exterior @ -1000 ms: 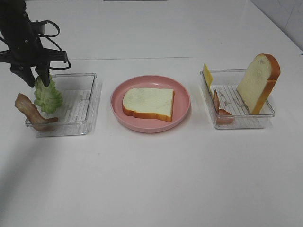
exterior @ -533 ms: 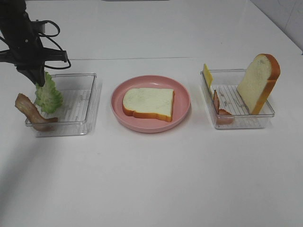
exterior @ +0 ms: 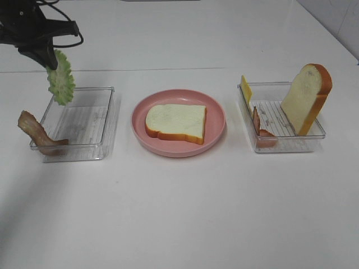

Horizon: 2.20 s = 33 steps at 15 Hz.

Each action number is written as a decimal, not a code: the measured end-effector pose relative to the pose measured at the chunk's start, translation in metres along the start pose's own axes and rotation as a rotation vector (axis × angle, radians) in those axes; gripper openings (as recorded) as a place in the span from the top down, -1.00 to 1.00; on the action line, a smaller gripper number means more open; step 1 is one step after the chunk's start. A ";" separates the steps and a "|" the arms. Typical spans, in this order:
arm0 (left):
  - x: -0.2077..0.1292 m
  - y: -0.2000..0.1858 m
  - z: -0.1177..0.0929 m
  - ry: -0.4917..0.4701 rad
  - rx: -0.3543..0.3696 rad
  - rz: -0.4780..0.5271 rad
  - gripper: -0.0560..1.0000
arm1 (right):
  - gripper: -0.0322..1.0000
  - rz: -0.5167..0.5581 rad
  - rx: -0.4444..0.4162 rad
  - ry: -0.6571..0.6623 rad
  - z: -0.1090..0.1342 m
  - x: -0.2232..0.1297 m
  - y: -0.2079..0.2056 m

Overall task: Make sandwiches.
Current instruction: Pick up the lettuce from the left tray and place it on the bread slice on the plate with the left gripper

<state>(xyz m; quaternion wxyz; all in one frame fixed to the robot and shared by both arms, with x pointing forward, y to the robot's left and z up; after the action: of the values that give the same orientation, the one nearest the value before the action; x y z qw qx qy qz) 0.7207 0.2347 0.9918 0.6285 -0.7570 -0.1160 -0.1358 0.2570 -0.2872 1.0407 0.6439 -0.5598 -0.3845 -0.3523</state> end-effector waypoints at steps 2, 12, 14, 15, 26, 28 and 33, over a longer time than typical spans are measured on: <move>0.007 -0.009 -0.012 0.003 -0.093 -0.066 0.87 | -0.39 0.000 0.000 0.000 0.000 0.000 0.000; 0.009 -0.006 -0.146 0.053 -0.563 -0.235 0.87 | -0.39 0.000 0.000 0.000 0.000 0.000 0.000; -0.002 0.016 -0.166 0.058 -0.590 -0.180 0.87 | -0.39 0.000 0.000 0.000 0.000 0.000 0.000; -0.008 0.027 -0.173 0.064 -0.594 -0.150 0.87 | -0.39 0.000 0.000 0.000 0.000 0.000 0.000; -0.050 0.100 -0.185 0.024 -0.657 0.118 0.87 | -0.39 0.000 0.000 0.000 0.000 0.000 0.000; -0.053 0.104 -0.183 0.043 -0.639 0.134 0.88 | -0.39 0.000 0.000 0.000 0.000 0.000 0.000; -0.053 0.104 -0.174 0.134 -0.548 0.119 0.83 | -0.39 0.000 0.000 0.000 0.000 0.000 0.000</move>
<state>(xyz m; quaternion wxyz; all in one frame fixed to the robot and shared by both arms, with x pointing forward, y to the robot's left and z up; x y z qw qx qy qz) 0.6966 0.0446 0.9080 0.4135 -0.8935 0.0116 -0.1748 0.2570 -0.2872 1.0407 0.6439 -0.5598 -0.3845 -0.3523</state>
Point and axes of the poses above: a point on each arm's last joint axis where the gripper is mounted, y pointing out along that axis toward the gripper, z along the wrist's bending axis when the last joint is at zero, x = y × z, the point moved 3 cm from there along y, pointing out along that axis toward the gripper, and after that the axes turned 6 degrees about y, right-handed, at the moved point
